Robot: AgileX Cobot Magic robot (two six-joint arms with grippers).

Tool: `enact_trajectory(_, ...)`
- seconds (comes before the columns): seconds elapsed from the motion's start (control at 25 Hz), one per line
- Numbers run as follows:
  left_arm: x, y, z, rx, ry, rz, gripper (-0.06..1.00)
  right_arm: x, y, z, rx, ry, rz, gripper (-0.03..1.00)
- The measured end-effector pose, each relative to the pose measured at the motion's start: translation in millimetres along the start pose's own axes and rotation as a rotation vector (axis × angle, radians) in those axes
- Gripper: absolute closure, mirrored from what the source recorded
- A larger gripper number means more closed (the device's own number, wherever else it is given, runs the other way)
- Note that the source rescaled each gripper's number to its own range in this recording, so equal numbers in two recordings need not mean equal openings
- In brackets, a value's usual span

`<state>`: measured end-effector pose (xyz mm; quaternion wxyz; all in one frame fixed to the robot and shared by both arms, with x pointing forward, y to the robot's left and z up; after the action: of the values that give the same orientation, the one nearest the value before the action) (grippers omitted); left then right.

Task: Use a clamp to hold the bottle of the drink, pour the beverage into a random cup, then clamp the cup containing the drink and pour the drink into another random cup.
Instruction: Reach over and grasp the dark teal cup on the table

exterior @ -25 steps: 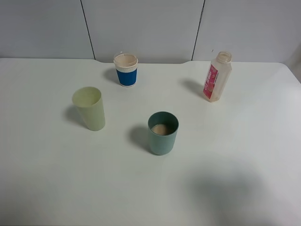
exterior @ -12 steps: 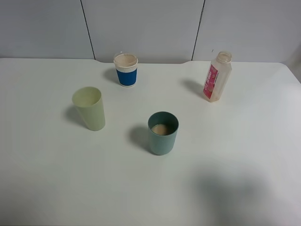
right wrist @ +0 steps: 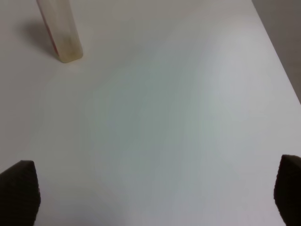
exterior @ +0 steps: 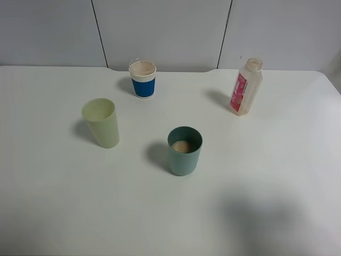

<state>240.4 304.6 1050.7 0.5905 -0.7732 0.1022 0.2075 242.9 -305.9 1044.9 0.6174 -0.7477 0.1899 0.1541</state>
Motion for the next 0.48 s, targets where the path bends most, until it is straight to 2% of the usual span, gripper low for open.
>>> enact_trajectory(0.48, 0.0, 0.0, 0.0, 0.0, 0.0, 0.0, 0.15, 0.0, 0.0, 0.0, 0.0, 0.0, 0.0, -0.03)
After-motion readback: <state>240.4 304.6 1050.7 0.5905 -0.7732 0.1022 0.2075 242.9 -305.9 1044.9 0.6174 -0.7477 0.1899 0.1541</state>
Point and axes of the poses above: a point on each arm's last joint axis where the gripper is mounted, x pointing out along that axis toward the gripper, z along the wrist's bending axis when the last joint is at zero, y = z × x, the point moved 1 cm from there along x, pointing out along that axis toward the gripper, and after that the axes turned 8 degrees about -x, right-handed, at the moved point
